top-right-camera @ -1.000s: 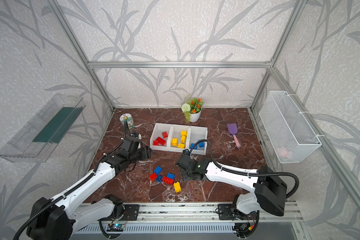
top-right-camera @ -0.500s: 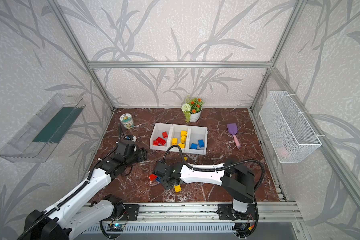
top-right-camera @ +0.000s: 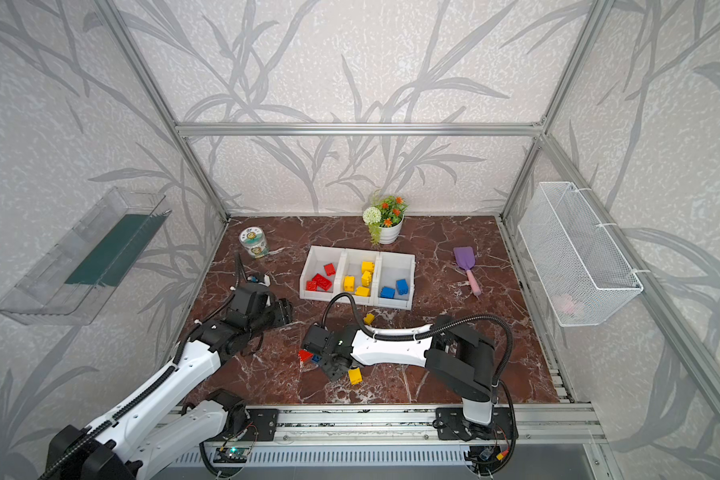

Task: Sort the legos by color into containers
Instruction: 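Lower the right gripper onto the long red brick and grasp it, then carry the long red brick with the right gripper into the red compartment and release, then withdraw the right gripper from the bin while the left gripper moves over a blue brick, then lower the left gripper onto the blue brick, grasp and lift it, then carry the blue brick with the left gripper into the blue compartment and release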

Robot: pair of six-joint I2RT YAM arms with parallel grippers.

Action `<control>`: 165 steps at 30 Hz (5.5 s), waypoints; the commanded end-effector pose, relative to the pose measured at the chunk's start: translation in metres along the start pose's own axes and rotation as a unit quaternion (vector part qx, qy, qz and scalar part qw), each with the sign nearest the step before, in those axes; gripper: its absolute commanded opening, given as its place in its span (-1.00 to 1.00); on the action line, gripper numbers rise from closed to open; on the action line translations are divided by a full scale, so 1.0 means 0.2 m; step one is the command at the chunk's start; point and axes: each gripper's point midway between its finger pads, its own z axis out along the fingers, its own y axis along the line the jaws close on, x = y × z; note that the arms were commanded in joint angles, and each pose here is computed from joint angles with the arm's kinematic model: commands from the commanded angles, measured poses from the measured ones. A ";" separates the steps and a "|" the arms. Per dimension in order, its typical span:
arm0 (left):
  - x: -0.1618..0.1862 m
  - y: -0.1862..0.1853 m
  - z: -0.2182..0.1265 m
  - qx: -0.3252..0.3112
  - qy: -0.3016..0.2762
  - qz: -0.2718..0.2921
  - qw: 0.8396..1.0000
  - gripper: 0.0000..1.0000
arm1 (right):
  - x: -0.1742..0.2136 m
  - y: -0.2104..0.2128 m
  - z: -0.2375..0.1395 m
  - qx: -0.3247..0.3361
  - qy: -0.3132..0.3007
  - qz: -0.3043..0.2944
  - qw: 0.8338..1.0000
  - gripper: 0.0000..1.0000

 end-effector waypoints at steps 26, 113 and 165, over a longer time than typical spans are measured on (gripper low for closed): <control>0.01 0.02 -0.02 -0.002 0.002 -0.009 1.000 0.42 | -0.49 -0.15 -0.37 -0.010 -0.116 -0.004 0.993 -0.63; 0.50 -0.31 0.26 0.057 0.201 0.176 0.962 0.41 | -0.11 -0.83 -0.59 -0.024 -0.213 0.336 0.917 0.28; 0.19 -0.83 0.25 0.081 0.149 0.271 0.948 -0.42 | 0.32 -1.04 -0.86 0.075 -0.270 0.351 0.894 0.30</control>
